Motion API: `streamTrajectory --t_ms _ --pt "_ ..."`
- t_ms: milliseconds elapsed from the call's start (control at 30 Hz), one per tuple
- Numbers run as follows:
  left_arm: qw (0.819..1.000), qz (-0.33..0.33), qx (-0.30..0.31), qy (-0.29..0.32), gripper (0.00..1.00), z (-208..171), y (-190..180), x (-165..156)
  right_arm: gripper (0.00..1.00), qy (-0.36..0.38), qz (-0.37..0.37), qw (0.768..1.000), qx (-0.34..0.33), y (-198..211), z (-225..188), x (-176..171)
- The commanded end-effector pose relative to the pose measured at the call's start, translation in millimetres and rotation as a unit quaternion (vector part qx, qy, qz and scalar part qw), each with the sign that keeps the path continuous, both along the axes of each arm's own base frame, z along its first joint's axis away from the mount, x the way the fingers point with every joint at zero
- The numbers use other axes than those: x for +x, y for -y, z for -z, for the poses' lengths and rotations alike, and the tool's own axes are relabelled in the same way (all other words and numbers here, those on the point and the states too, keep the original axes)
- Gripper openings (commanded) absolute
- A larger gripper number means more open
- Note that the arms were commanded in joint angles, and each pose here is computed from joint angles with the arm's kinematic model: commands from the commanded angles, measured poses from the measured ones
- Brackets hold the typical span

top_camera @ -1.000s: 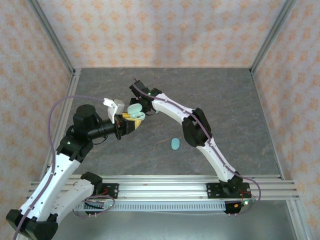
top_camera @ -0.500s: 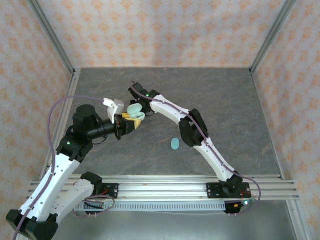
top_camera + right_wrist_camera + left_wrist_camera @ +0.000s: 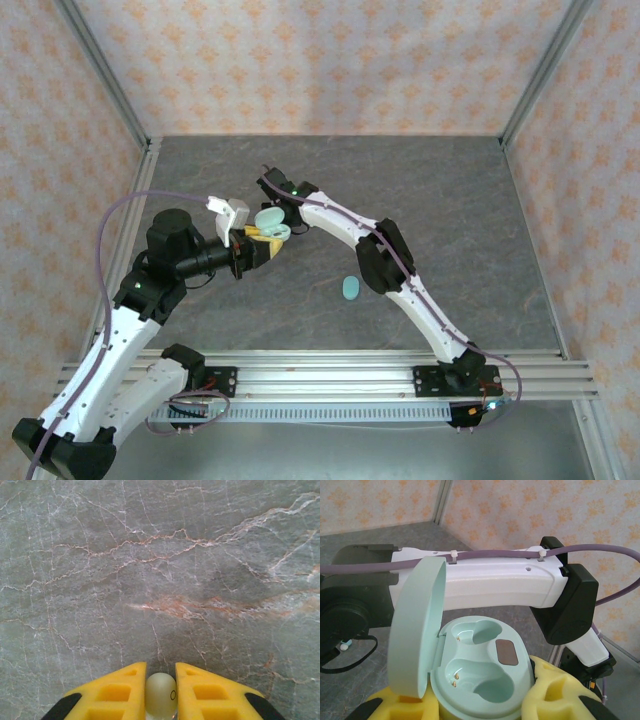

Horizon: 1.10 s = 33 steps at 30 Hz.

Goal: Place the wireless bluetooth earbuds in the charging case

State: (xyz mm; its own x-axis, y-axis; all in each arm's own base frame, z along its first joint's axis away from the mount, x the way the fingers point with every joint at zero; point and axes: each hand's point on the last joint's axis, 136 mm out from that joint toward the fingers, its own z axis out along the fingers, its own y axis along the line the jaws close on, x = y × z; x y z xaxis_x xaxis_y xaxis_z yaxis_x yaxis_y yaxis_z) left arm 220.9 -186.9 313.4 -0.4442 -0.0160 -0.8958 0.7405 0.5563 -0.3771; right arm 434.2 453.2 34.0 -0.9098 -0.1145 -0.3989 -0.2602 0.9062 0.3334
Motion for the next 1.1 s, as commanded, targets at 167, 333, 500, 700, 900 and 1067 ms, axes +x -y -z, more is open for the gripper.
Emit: streamTrajectory --t_ms 167,333,500,700,900,1067 --pt "1.000 -0.003 0.007 0.014 0.10 -2.4 -3.3 0.2 0.16 -0.004 0.004 1.000 -0.020 20.7 -28.6 -13.9" --pt "1.000 -0.004 0.009 0.019 0.10 -3.5 -3.3 1.5 0.15 -0.012 0.025 0.998 -0.056 64.9 -42.7 -25.6" --pt "1.000 -0.004 0.012 0.017 0.10 -1.9 -2.9 3.5 0.15 -0.056 0.035 0.992 -0.105 122.6 -27.5 -62.5" --pt "1.000 0.003 0.015 0.006 0.10 5.7 0.9 9.1 0.15 -0.093 0.051 0.983 -0.148 181.7 -6.8 -88.4" --pt "1.000 0.007 0.016 0.000 0.10 11.4 4.0 15.7 0.16 -0.137 0.030 0.977 -0.163 192.1 15.3 -104.4" --pt "1.000 0.009 0.018 -0.006 0.10 16.5 5.4 18.7 0.23 -0.141 0.033 0.977 -0.155 189.1 14.6 -104.2"
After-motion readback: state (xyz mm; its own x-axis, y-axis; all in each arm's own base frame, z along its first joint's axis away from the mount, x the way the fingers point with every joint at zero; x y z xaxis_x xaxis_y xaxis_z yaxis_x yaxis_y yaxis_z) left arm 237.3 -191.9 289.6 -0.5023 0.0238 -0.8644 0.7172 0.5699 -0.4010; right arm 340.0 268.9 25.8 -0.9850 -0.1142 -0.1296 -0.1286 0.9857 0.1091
